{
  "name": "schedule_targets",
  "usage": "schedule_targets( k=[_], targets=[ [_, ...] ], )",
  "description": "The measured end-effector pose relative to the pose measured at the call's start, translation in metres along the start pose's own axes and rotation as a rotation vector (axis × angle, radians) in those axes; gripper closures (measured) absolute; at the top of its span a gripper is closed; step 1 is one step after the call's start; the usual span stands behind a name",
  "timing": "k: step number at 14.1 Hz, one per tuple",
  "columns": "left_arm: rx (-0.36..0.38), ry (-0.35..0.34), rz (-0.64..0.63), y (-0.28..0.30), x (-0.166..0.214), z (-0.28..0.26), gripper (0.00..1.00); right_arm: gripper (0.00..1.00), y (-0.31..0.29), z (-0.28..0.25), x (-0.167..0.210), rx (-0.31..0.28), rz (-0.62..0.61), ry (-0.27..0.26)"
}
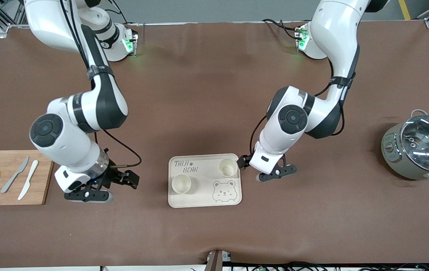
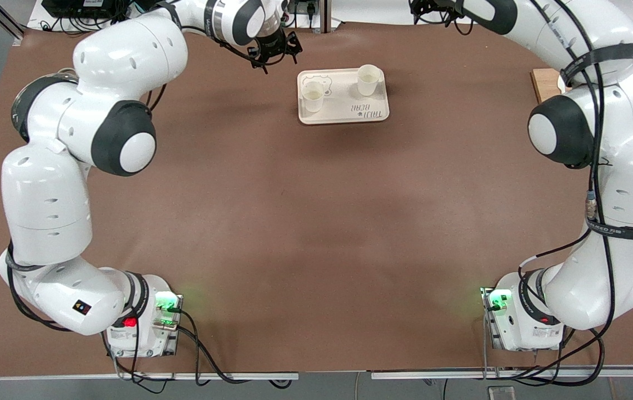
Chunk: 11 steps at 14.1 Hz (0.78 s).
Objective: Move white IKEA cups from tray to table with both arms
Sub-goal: 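Reach both grippers down toward the two white cups on the tray, then close the left gripper on one cup while the right gripper grasps the other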
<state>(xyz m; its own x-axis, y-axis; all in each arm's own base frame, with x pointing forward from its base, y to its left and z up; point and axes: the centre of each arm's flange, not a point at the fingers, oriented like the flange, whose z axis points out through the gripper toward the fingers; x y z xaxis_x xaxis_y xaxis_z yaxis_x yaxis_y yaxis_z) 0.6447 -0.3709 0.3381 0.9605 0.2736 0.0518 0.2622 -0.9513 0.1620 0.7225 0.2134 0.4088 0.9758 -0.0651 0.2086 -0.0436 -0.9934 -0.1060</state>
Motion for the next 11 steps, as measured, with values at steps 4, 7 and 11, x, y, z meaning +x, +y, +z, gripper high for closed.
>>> schedule_targets(
  k=[4, 7, 11],
  targets=[
    [-0.007, 0.007, 0.041, 0.016, -0.017, 0.039, 0.00, 0.00, -0.032, 0.040, -0.009, 0.007, 0.047, 0.038],
    [-0.006, 0.005, 0.074, 0.030, -0.037, 0.074, 0.00, 0.00, -0.059, 0.074, -0.025, 0.000, 0.031, 0.027],
    [-0.008, 0.014, 0.076, 0.028, -0.039, 0.099, 0.00, 0.00, -0.070, 0.095, -0.035, -0.012, 0.013, 0.004]
  ],
)
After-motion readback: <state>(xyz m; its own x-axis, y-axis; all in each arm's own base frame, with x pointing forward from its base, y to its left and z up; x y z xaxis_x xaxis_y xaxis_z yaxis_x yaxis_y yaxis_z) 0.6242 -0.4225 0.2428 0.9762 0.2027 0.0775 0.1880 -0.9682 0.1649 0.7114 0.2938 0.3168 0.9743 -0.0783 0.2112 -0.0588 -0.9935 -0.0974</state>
